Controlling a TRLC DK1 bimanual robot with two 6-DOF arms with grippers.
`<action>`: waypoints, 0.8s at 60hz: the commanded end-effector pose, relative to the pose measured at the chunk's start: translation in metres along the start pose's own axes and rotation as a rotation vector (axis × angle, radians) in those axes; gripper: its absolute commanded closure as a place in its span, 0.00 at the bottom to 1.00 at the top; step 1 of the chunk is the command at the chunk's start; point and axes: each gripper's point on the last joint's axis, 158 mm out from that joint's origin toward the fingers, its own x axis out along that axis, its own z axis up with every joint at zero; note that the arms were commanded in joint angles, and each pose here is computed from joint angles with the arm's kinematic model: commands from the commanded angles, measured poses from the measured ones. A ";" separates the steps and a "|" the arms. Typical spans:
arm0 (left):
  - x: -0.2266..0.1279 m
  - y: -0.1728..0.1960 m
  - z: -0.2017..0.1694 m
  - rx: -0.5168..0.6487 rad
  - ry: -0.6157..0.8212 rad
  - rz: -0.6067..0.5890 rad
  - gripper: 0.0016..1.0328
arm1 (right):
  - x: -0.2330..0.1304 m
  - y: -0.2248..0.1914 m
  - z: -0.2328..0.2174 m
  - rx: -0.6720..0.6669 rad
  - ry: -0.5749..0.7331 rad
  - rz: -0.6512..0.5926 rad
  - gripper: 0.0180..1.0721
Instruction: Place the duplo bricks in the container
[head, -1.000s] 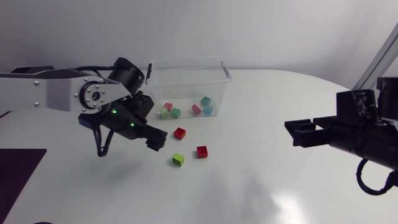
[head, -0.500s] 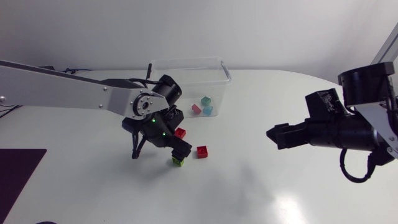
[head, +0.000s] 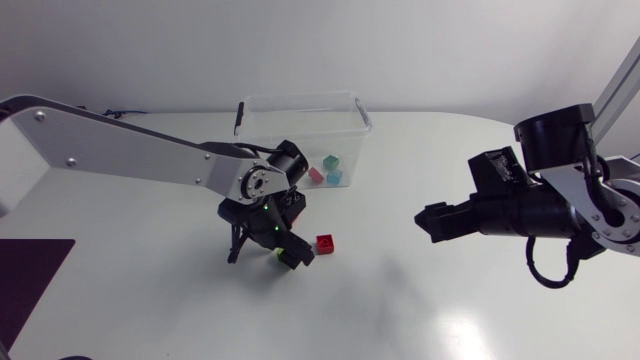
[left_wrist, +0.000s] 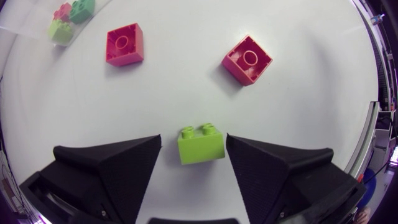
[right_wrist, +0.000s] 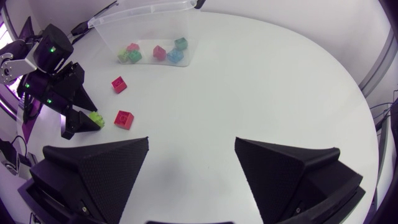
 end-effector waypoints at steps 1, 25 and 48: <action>0.004 -0.001 0.006 -0.001 -0.007 0.005 0.48 | 0.002 0.006 0.011 -0.029 -0.015 0.015 0.05; -0.002 -0.007 0.006 0.011 -0.057 -0.025 0.82 | 0.021 0.015 0.015 -0.042 0.026 0.029 0.05; -0.055 0.007 0.022 0.010 -0.159 -0.001 0.82 | 0.028 0.019 0.010 -0.047 0.049 0.030 0.05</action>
